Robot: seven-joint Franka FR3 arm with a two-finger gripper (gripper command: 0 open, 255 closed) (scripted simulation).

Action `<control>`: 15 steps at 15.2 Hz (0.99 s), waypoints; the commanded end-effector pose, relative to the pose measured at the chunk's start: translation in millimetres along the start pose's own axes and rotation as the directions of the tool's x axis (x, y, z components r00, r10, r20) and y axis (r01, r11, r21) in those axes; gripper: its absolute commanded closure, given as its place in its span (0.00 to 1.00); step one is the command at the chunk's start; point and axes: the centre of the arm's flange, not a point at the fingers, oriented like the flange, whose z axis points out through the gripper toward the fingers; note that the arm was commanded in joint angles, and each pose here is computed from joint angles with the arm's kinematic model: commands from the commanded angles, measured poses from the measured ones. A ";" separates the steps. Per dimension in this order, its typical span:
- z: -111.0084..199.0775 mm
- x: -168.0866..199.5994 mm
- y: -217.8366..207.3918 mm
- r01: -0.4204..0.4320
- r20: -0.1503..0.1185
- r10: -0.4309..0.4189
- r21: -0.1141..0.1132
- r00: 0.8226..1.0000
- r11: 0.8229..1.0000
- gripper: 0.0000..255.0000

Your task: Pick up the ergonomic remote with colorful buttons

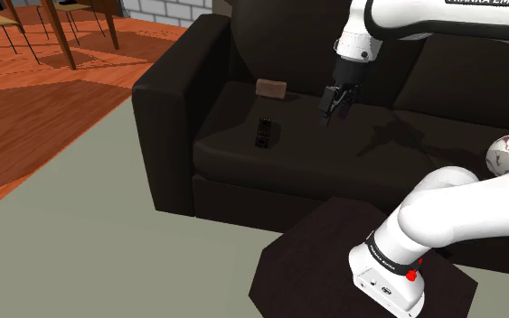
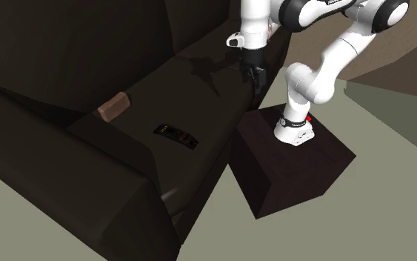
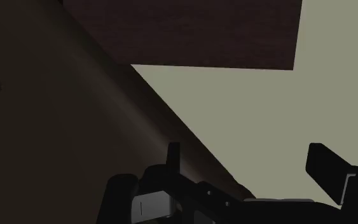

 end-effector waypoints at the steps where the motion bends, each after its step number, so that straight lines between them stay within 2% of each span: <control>1: 0.0 0.0 0.0 0.000 0.000 0.000 0.000 1.000 1.000 0.00; 8: 45.0 77.5 -1.6 -0.156 -0.022 0.156 -0.011 0.988 0.988 0.00; 15: 88.3 155.2 9.7 -0.309 -0.046 0.308 -0.019 0.950 0.951 0.00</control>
